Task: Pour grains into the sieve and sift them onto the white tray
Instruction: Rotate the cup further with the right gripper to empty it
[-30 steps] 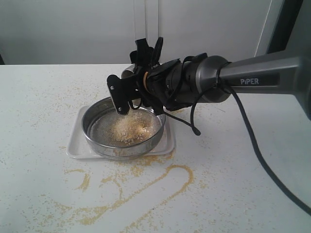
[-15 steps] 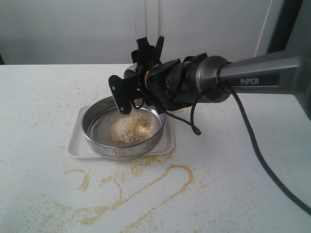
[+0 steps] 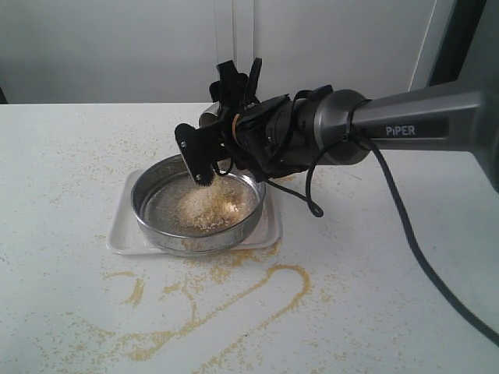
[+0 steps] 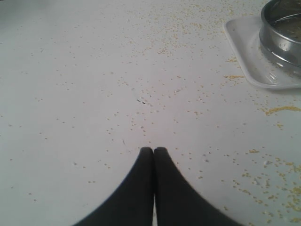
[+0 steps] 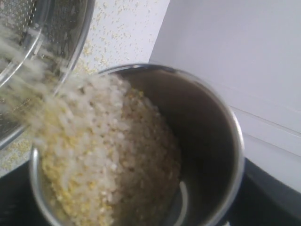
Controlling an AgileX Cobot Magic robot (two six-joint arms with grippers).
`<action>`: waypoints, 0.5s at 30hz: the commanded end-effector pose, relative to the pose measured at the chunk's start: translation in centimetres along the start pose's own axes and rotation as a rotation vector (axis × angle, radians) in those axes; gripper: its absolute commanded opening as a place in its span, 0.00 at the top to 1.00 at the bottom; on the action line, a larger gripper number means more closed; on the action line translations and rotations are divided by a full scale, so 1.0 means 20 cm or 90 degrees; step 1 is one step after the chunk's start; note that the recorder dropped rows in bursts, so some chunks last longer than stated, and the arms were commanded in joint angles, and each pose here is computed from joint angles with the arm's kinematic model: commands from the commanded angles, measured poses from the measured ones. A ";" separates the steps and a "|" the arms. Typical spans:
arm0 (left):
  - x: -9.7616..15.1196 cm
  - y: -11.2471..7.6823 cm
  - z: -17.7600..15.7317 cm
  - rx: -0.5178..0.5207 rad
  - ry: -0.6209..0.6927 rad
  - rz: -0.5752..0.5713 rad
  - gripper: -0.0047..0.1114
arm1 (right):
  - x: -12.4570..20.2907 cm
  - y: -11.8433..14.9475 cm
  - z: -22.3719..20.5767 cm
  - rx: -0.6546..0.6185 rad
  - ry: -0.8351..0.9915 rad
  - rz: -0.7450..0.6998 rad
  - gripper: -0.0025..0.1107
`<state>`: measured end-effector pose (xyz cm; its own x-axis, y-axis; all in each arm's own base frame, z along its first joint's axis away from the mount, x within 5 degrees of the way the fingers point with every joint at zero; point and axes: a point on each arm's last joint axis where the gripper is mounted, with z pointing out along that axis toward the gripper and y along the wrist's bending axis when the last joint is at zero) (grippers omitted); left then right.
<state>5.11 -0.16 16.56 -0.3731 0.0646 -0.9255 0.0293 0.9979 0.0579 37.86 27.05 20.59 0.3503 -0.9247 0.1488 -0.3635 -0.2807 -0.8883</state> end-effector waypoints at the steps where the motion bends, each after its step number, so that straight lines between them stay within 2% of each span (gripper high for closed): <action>1: 0.00 0.00 0.00 0.005 -0.002 -0.007 0.96 | 0.01 -0.04 -0.01 0.016 0.013 -0.011 0.98; 15: 0.00 0.00 0.00 0.005 -0.002 -0.007 0.96 | 0.01 -0.04 -0.01 0.015 0.013 -0.055 0.98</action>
<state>5.11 -0.16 16.56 -0.3731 0.0646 -0.9255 0.0293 0.9979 0.0579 37.91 27.02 20.67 0.3673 -0.9062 0.2097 -0.3376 -0.3400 -0.8777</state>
